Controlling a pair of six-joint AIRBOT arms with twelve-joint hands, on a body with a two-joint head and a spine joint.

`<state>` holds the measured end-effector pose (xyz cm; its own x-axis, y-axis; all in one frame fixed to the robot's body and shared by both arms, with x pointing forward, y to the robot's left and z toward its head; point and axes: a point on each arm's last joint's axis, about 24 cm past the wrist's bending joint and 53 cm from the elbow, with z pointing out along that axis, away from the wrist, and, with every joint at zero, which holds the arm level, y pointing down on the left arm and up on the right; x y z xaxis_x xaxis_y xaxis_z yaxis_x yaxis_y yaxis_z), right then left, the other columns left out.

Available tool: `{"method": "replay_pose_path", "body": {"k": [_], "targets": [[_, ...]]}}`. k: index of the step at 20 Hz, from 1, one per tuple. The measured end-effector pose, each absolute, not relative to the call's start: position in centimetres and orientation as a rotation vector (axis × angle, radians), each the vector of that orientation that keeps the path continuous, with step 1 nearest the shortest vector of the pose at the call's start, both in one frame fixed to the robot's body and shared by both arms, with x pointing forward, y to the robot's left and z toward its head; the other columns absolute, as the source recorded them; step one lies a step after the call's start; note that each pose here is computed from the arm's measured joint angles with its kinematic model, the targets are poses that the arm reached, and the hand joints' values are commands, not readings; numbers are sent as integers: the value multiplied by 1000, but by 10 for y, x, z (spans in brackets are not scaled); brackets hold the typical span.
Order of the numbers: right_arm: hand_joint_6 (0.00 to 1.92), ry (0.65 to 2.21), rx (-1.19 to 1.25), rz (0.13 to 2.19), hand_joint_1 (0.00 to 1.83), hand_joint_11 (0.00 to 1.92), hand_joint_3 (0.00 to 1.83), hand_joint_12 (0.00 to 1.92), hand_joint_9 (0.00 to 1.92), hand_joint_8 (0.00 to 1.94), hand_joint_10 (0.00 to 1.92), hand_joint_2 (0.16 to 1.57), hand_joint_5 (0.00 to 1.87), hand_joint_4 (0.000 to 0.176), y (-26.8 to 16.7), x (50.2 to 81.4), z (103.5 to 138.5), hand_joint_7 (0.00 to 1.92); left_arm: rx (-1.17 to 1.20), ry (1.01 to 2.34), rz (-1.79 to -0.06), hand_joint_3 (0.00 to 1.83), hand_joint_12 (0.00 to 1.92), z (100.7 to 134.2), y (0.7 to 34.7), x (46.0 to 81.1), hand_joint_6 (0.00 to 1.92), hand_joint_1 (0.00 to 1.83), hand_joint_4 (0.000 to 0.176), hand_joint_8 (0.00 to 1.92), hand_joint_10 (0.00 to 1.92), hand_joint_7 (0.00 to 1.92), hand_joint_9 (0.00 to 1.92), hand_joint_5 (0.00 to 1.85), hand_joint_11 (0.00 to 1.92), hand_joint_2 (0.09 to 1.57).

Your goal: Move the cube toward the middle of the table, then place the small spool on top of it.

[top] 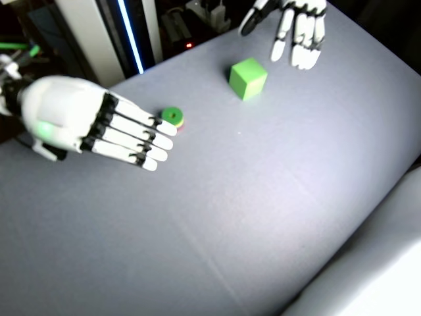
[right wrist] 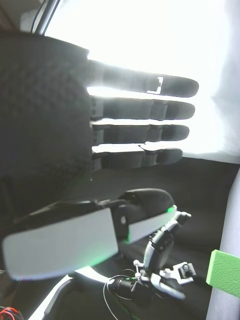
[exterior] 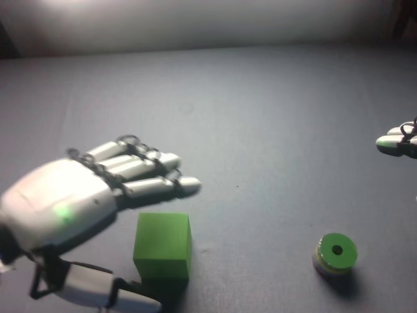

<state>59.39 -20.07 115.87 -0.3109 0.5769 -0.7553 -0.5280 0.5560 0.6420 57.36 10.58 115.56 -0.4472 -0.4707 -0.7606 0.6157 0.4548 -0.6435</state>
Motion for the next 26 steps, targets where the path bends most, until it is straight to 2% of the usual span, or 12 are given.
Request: {"method": "replay_pose_path", "body": {"k": [7, 11, 13, 14, 15, 16, 17, 18, 19, 22, 25, 26], "targets": [[0, 1537, 42, 1098, 676, 215, 2, 889, 496, 2, 4, 1368, 523, 0, -200, 594, 1158, 466, 170, 1659, -1097, 0, 811, 1134, 96, 592, 3, 644, 158, 4, 7, 192, 260, 296, 0, 815], [2, 1538, 43, 1096, 646, 181, 0, 818, 460, 0, 0, 1366, 539, 0, -201, 594, 1158, 459, 198, 1679, -1091, 0, 717, 1126, 82, 593, 1, 663, 154, 1, 7, 183, 280, 288, 0, 809], [3, 1540, 47, 1095, 643, 195, 0, 819, 468, 1, 6, 1362, 546, 0, -201, 594, 1158, 456, 202, 1688, -1077, 0, 930, 1123, 82, 595, 0, 724, 144, 1, 7, 285, 396, 334, 1, 827], [3, 1541, 46, 1094, 683, 210, 0, 831, 480, 1, 9, 1361, 549, 0, -201, 594, 1157, 457, 201, 1692, -1069, 3, 1074, 1122, 82, 595, 4, 845, 127, 10, 65, 435, 582, 430, 77, 907], [3, 1541, 46, 1095, 670, 251, 1, 843, 508, 2, 14, 1365, 553, 0, -201, 594, 1157, 463, 199, 1695, -1063, 6, 1383, 1121, 83, 597, 775, 1206, 0, 1122, 479, 836, 946, 812, 470, 1155], [3, 1541, 46, 1095, 670, 251, 1, 843, 508, 2, 14, 1365, 553, 0, -201, 594, 1157, 463, 199, 1696, -1063, 6, 1383, 1120, 83, 597, 775, 1206, 0, 1122, 479, 836, 946, 812, 470, 1155], [1, 1541, 47, 1094, 682, 249, 0, 840, 510, 1, 11, 1364, 549, 0, -201, 594, 1157, 455, 181, 1697, -1068, 6, 1331, 1120, 85, 599, 985, 1219, 0, 1441, 915, 795, 905, 803, 646, 1206], [0, 1541, 48, 1093, 697, 247, 0, 827, 508, 1, 7, 1364, 548, 0, -201, 595, 1157, 455, 175, 1688, -1074, 4, 1338, 1123, 85, 600, 970, 1329, 0, 1417, 1393, 736, 858, 794, 711, 1202], [0, 1541, 48, 1094, 705, 232, 1, 818, 492, 0, 1, 1367, 540, 0, -201, 595, 1157, 443, 170, 1685, -1078, 0, 1402, 1123, 85, 602, 966, 1349, 0, 1441, 1507, 706, 832, 797, 716, 1208], [0, 1540, 51, 1093, 720, 235, 0, 820, 497, 4, 3, 1361, 542, 0, -202, 595, 1157, 453, 142, 1663, -1080, 0, 1583, 1132, 89, 612, 849, 1241, 0, 1510, 1392, 775, 806, 926, 795, 1190], [1, 1539, 54, 1092, 754, 225, 0, 941, 526, 2, 4, 1360, 548, 0, -202, 595, 1157, 499, 101, 1568, -1111, 1, 1686, 1164, 93, 636, 940, 1212, 0, 1651, 1499, 709, 803, 813, 853, 1241], [5, 1540, 55, 1091, 761, 195, 0, 939, 513, 1, 0, 1354, 561, 0, -202, 595, 1157, 501, 92, 1534, -1116, 0, 1477, 1174, 92, 644, 946, 1324, 0, 1502, 1516, 704, 808, 807, 714, 1216]]}}
